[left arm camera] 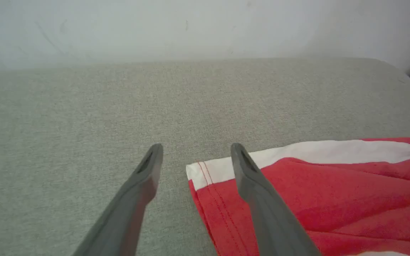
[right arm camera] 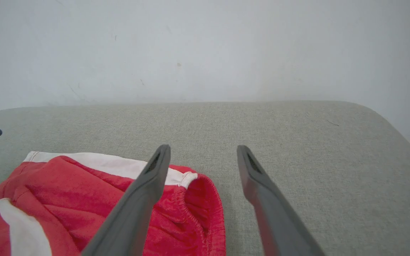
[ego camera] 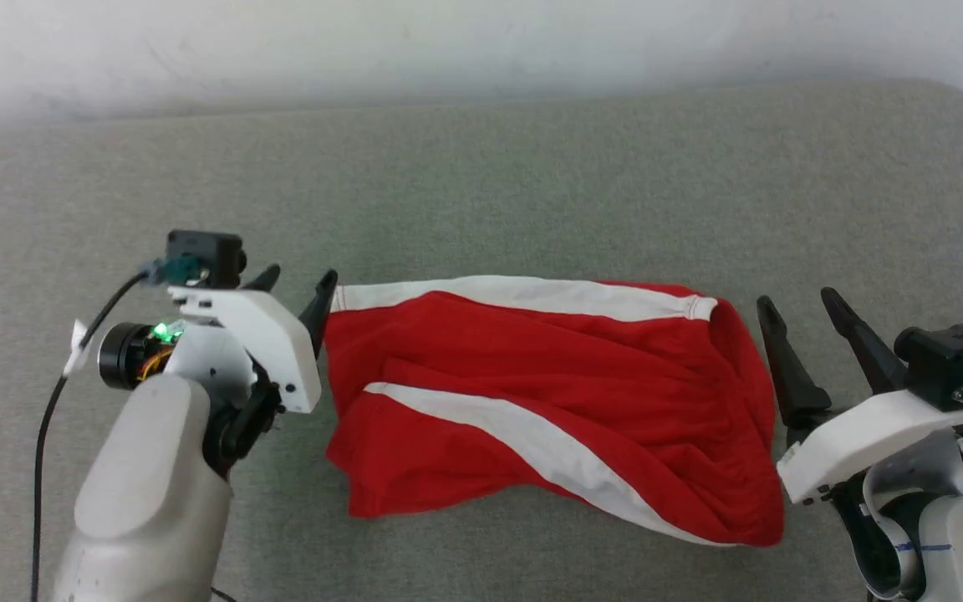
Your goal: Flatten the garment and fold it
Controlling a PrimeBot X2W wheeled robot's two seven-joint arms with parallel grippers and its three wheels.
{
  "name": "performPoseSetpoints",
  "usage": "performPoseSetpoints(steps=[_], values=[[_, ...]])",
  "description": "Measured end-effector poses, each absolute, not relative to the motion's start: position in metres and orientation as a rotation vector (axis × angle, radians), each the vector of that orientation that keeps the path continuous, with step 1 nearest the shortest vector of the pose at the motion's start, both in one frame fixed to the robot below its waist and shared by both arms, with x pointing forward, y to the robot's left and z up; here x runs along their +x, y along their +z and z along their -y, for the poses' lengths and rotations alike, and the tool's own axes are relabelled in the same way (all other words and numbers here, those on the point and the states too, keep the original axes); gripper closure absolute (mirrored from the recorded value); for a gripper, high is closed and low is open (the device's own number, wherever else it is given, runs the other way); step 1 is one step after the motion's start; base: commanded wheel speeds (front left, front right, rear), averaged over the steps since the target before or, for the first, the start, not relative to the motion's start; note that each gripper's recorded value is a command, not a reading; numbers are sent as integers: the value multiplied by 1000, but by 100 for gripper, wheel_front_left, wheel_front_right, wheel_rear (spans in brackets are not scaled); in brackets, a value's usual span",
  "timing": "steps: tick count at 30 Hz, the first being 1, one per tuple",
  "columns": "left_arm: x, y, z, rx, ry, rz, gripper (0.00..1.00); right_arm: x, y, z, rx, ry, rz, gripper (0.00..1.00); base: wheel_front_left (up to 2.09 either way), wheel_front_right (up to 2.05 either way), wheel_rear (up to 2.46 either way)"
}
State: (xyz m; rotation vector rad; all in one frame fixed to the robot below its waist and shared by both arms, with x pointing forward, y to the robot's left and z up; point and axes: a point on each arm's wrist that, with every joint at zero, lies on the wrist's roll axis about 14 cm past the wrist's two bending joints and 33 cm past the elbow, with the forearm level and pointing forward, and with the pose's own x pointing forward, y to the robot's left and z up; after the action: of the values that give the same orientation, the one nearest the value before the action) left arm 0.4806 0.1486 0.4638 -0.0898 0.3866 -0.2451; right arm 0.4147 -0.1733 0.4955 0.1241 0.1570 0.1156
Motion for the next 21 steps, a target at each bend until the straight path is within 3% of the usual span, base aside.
performPoseSetpoints(steps=[6, 13, 14, 15, 16, 17, 21], values=[[482, 400, -140, -32, -291, -733, 0, 414, 478, 178, 132, 94, -211, 0, 0, 0, 0], [488, 376, -126, 87, -366, -919, 0, 405, 460, 197, 150, 32, -270, 0, 0, 0, 0], [487, 375, -124, 99, -377, -944, 11, 403, 458, 199, 150, 25, -279, 0, 0, 0, 0], [487, 374, -122, 108, -387, -960, 60, 402, 455, 201, 150, 19, -289, 0, 0, 0, 0], [487, 374, -120, 118, -397, -965, 60, 401, 454, 203, 151, 14, -296, 0, 0, 0, 0], [487, 374, -118, 126, -406, -961, 100, 400, 452, 204, 150, 13, -308, 0, 0, 0, 0], [486, 376, -110, 101, -406, -915, 100, 405, 443, 201, 130, 50, -370, 0, 0, 0, 0]])
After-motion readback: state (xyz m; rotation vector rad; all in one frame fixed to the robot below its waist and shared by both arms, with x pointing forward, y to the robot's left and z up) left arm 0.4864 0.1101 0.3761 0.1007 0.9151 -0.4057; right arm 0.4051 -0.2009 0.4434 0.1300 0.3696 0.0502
